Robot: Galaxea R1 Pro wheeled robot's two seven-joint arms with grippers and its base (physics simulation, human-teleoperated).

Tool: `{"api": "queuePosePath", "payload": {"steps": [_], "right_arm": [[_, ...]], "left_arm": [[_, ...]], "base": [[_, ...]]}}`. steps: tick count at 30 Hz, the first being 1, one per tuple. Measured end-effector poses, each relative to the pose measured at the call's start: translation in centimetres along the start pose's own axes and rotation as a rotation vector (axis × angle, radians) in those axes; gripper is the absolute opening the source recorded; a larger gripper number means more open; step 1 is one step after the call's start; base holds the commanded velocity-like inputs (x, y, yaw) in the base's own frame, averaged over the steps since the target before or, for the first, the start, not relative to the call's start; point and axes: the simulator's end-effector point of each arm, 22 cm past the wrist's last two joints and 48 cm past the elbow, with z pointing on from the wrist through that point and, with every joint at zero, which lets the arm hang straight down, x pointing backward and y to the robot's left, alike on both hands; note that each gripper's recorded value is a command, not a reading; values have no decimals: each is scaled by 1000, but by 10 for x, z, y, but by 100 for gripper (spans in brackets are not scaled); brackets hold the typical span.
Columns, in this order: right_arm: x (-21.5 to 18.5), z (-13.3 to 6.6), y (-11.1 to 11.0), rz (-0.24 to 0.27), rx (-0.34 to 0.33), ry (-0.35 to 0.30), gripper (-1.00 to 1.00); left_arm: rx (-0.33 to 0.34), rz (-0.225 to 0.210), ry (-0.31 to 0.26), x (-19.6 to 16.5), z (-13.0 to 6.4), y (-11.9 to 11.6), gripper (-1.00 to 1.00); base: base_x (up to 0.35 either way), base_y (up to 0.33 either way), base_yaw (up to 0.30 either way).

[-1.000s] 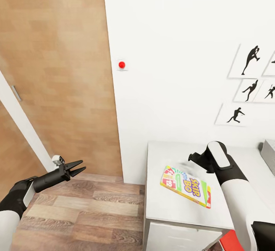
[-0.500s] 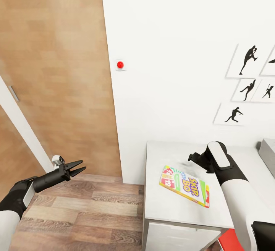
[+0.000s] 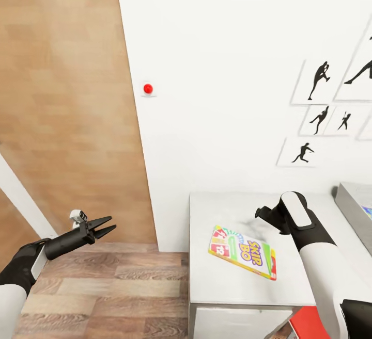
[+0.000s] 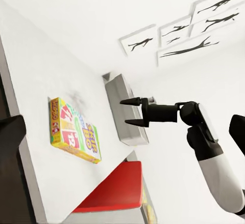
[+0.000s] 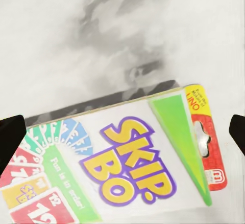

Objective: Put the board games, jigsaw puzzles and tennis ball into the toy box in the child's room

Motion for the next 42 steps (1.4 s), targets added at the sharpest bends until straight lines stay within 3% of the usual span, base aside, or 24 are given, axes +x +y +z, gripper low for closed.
{"api": "queuePosePath", "payload": {"steps": [20, 22, 26, 29, 42], "right_arm": [[3, 4, 0, 6, 6, 1, 100], [10, 10, -4, 6, 19, 20, 100], [47, 34, -17, 3, 70, 118, 100], [58, 39, -20, -1, 86, 145, 100], [65, 39, -6, -21, 70, 151, 100]], "left_arm": [[1, -1, 0, 0, 0, 0, 100], [1, -1, 0, 0, 0, 0, 100], [1, -1, 0, 0, 0, 0, 100], [1, -1, 0, 0, 0, 0, 100], [2, -1, 0, 1, 1, 0, 100]], "base": [[94, 5, -222], [4, 0, -20], [1, 0, -6], [0, 0, -2], [0, 0, 0]]}}
